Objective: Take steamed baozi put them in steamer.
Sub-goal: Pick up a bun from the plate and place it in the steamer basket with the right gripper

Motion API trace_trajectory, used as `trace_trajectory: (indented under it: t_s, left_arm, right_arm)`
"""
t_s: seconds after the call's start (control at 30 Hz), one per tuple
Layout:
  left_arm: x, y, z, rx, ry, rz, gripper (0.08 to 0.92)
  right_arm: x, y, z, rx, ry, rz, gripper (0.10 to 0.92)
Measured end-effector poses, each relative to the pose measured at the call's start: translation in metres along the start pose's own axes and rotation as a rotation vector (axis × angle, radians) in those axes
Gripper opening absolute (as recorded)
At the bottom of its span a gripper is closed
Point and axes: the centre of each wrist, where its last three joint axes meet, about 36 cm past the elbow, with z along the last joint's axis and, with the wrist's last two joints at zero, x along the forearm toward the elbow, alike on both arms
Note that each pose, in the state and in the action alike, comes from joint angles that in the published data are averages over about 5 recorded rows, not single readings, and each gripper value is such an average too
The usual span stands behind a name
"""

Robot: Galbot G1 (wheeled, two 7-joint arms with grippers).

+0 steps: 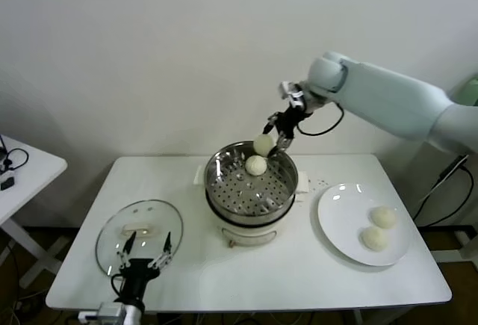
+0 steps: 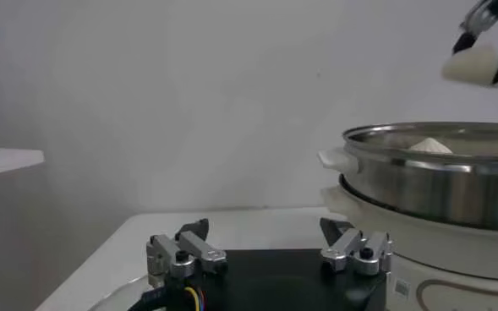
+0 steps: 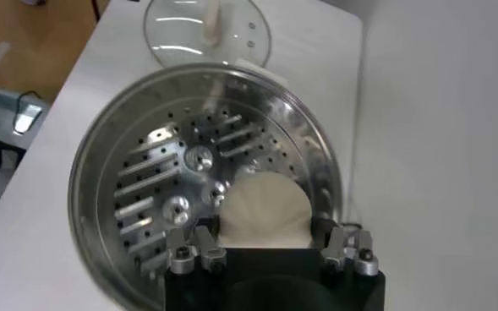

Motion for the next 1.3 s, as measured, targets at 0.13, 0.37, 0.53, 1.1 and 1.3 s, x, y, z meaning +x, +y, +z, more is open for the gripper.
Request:
trace_trajectory:
  t_s: [0.13, 0.37, 0.53, 1.1, 1.3]
  left_arm:
    - [0.0, 0.0, 0.0, 0.001, 0.0, -0.001, 0.823]
    - [0.001, -0.004, 0.001, 0.011, 0.003, 0.0, 0.823]
    - [0.001, -0.004, 0.002, 0.014, 0.008, -0.003, 0.823]
    - [0.005, -0.004, 0.006, 0.025, 0.026, -0.007, 0.823]
    - [0.005, -0.004, 0.006, 0.026, 0.026, -0.008, 0.823]
  right_arm:
    - [-0.028, -0.001, -0.013, 0.015, 0.0, -0.034, 0.696]
    - [-0.066, -0.004, -0.027, 0.031, 0.001, -0.069, 0.698]
    - [-0.084, -0.006, -0.032, 0.038, 0.002, -0.08, 0.7]
    - [-0.115, -0.007, -0.032, 0.051, 0.013, -0.09, 0.706]
    - [-0.118, -0.006, -0.033, 0.065, 0.015, -0.089, 0.773]
